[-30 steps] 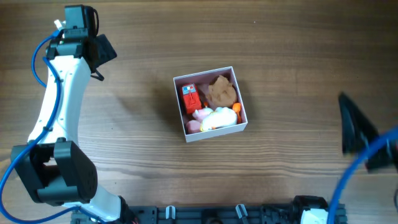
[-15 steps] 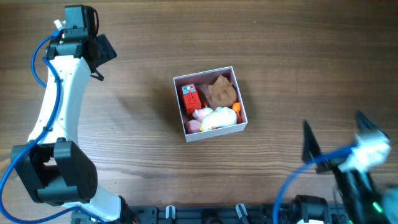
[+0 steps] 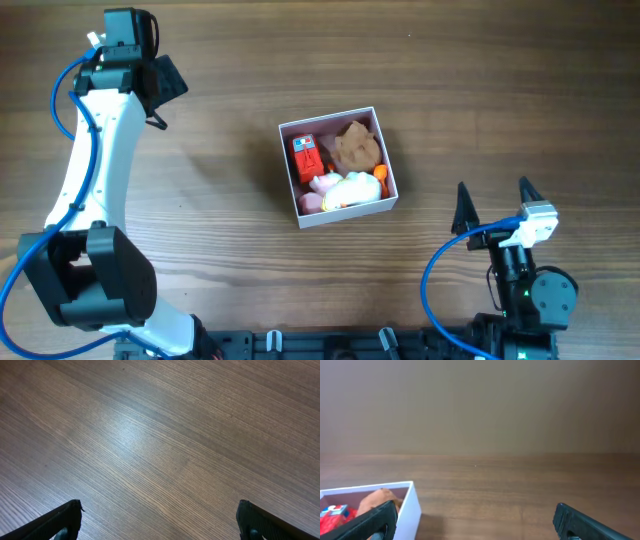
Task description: Pack container
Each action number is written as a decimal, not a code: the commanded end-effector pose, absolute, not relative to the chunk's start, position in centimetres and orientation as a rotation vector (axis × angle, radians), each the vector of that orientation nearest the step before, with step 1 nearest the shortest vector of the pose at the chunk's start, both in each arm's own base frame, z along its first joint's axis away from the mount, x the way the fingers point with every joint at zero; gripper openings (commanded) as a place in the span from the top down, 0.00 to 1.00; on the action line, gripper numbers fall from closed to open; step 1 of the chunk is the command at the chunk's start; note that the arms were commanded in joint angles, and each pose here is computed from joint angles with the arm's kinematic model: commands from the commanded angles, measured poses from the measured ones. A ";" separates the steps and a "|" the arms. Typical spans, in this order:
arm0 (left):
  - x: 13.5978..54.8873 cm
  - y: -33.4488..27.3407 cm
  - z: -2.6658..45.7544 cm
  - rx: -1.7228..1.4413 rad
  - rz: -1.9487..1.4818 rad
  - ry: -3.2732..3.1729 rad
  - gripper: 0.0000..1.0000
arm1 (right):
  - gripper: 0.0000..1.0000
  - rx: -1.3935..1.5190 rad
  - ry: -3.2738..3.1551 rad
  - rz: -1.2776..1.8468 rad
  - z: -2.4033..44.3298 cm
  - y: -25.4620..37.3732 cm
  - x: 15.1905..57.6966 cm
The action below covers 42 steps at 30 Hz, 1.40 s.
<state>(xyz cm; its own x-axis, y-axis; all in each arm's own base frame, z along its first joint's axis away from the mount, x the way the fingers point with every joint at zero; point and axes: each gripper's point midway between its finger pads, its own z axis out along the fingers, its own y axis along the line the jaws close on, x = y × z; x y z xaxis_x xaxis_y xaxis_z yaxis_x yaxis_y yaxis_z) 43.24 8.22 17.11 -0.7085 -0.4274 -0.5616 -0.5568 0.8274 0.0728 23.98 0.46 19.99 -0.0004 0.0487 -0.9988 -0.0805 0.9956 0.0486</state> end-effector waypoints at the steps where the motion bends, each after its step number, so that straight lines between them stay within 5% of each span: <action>1: 43.1 8.5 16.7 -0.719 0.342 2.479 0.00 | 0.00 0.048 1.596 0.081 19.2 -0.6 23.9; 42: 43.1 8.5 16.7 -0.719 0.342 2.479 0.00 | 0.01 -0.044 1.629 0.100 17.3 0.8 24.2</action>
